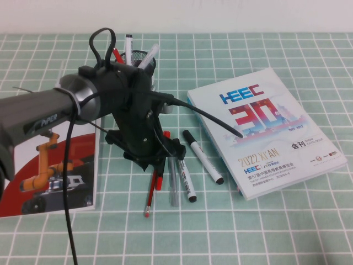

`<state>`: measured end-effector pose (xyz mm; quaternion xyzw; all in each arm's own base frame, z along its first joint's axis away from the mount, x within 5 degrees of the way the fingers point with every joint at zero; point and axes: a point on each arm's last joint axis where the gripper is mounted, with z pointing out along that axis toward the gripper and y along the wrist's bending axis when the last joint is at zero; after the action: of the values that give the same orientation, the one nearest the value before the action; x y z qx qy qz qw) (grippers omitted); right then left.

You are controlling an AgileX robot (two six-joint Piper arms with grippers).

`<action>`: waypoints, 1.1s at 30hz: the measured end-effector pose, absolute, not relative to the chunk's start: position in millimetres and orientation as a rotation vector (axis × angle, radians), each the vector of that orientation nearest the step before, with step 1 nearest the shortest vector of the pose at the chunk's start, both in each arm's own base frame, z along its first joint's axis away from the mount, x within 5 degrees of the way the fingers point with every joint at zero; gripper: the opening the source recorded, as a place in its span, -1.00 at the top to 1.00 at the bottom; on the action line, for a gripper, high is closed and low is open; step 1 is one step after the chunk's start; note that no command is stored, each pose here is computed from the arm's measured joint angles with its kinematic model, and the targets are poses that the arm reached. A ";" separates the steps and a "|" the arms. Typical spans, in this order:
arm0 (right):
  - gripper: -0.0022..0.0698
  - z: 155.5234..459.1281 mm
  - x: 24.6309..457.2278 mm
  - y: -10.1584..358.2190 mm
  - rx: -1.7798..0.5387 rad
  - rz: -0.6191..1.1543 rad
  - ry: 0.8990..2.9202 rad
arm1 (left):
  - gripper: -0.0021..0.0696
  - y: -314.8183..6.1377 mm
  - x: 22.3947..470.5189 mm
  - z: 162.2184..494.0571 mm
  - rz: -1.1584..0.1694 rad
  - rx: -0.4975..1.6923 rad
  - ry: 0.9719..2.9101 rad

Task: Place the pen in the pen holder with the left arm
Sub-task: Pick up the pen on the table

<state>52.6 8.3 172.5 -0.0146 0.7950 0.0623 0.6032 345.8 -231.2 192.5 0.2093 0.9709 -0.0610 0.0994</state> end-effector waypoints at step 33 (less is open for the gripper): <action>1.00 172.5 52.6 8.3 -0.034 0.144 1.841 | 0.34 -234.2 346.8 182.8 -0.132 0.604 2.892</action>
<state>52.6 8.3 172.5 -0.0146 0.7950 0.0623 0.6032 346.8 -234.2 182.8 0.2035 0.9737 -0.0444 0.0921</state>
